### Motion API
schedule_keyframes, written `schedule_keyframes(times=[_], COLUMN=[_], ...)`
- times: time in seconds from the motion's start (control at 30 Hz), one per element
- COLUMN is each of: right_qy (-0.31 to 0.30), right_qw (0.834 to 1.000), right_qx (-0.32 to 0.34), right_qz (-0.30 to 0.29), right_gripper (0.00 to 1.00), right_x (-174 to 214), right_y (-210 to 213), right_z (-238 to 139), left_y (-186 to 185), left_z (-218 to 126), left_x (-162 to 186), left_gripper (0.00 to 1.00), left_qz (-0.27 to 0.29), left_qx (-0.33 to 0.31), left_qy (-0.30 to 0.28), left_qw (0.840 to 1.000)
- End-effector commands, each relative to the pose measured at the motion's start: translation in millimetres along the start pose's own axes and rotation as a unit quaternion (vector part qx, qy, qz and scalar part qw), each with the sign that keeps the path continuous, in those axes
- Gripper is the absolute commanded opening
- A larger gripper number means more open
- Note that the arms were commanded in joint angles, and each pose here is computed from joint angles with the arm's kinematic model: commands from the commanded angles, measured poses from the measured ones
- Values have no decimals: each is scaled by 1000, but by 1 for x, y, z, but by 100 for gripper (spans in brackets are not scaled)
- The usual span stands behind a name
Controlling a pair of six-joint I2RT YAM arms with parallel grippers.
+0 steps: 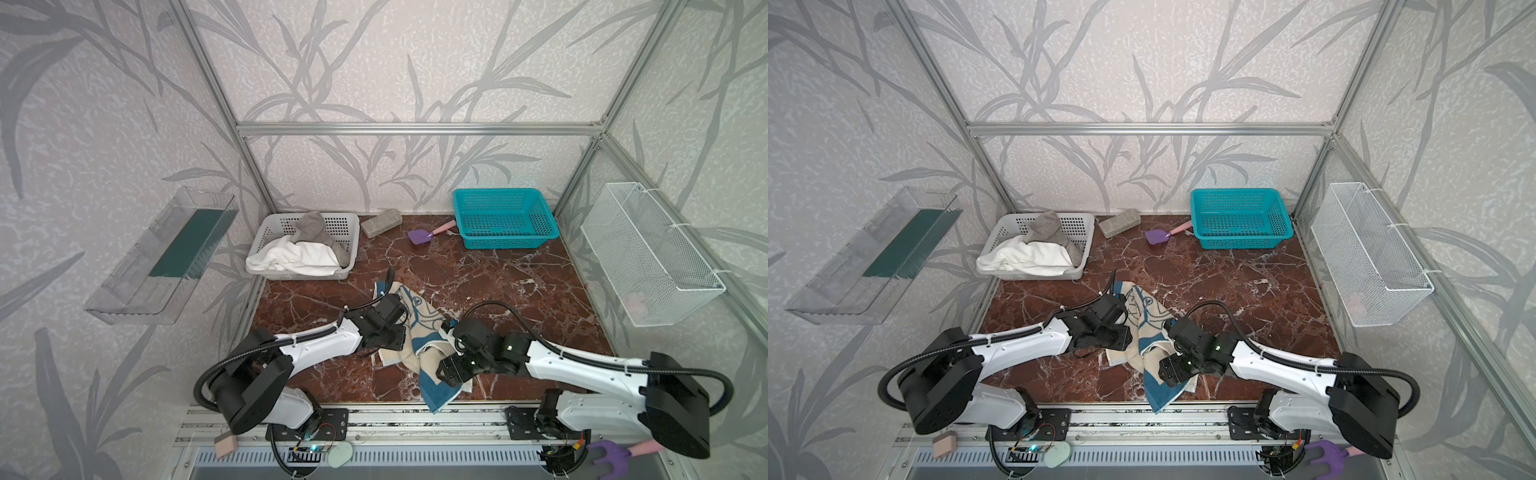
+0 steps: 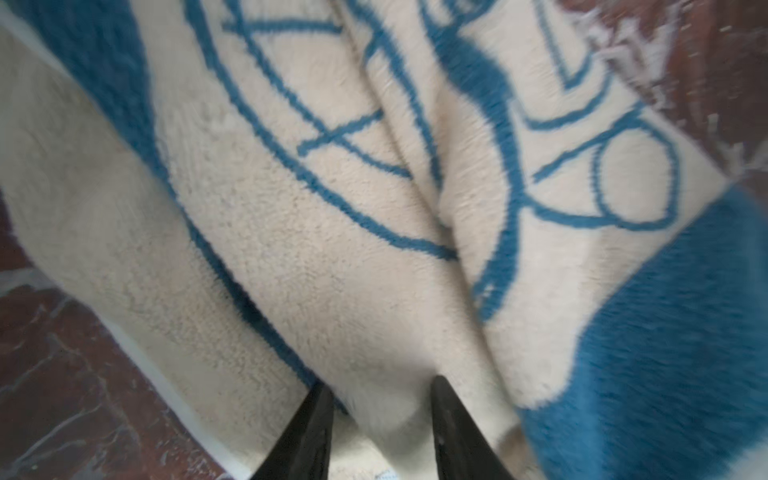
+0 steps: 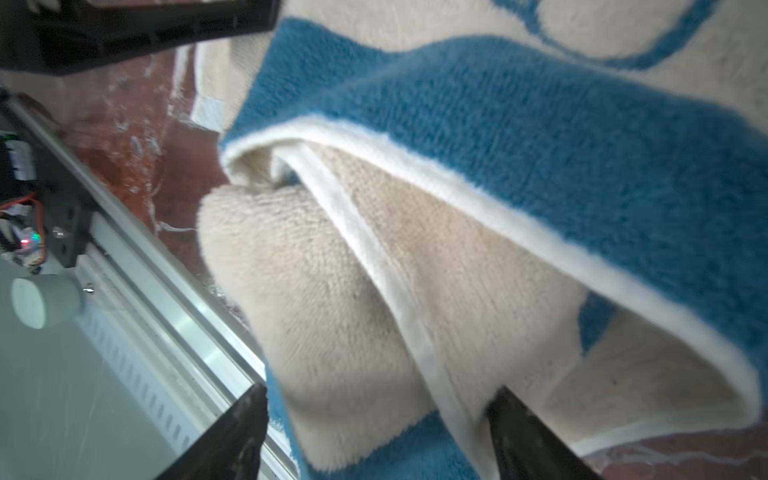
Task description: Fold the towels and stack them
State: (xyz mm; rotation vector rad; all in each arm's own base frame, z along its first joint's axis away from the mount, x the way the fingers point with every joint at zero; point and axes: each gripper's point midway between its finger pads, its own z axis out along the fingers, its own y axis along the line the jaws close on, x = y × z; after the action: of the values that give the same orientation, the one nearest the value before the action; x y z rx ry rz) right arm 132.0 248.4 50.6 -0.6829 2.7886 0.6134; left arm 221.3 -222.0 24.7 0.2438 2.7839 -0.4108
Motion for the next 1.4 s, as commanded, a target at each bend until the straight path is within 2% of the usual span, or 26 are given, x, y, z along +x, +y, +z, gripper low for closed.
schedule_keyframes(times=[0.0, 0.07, 0.17, 0.23, 0.3, 0.37, 0.4, 0.5, 0.57, 0.6, 0.67, 0.8, 0.97, 1.13, 1.27, 1.37], right_qy=[25, 18, -29, -82, -138, -159, -156, -124, -104, -97, -89, -100, -121, -67, -22, -9], right_qw=[997, 994, 996, 990, 976, 966, 963, 962, 965, 967, 968, 974, 988, 992, 985, 980], right_qx=[70, 98, 86, 77, 85, 96, 103, 115, 110, 103, 97, 100, 88, 94, 134, 152], right_qz=[-35, -44, 14, 80, 143, 182, 196, 213, 213, 214, 214, 177, 39, -52, -109, -129], right_gripper=[39, 18, 1, 0, 0, 0, 3, 28, 53, 57, 59, 58, 58, 61, 67, 69], right_x=[-9, -20, -44, -57, -62, -59, -55, -44, -40, -39, -38, -46, -75, -97, -121, -142], right_y=[-15, -28, -55, -83, -115, -135, -142, -152, -150, -148, -144, -130, -74, -38, -27, -26], right_z=[-2, -14, -46, -71, -93, -106, -107, -101, -96, -95, -96, -105, -93, -44, -16, 3], left_y=[20, 32, 55, 73, 88, 96, 98, 90, 84, 80, 72, 51, 47, 40, 27, 10], left_z=[8, 12, 9, 5, -1, -3, -4, -6, -8, -10, -15, -26, -35, -39, -36, -31], left_x=[-3, 3, 12, 17, 20, 20, 19, 11, 5, 1, -6, -19, -29, -34, -27, -19], left_gripper=[37, 31, 26, 25, 26, 28, 31, 42, 46, 47, 47, 47, 47, 47, 47, 51], left_qz=[-41, -44, -46, -49, -59, -73, -78, -77, -72, -68, -60, -40, -68, -87, -94, -105], left_qx=[-57, -80, -127, -157, -176, -172, -167, -144, -131, -123, -109, -57, -46, -23, 14, 56], left_qy=[2, 16, 31, 35, 32, 28, 26, 17, 13, 10, 2, -19, -42, -54, -44, -44], left_qw=[998, 996, 990, 986, 982, 982, 982, 986, 989, 990, 992, 997, 996, 994, 994, 992])
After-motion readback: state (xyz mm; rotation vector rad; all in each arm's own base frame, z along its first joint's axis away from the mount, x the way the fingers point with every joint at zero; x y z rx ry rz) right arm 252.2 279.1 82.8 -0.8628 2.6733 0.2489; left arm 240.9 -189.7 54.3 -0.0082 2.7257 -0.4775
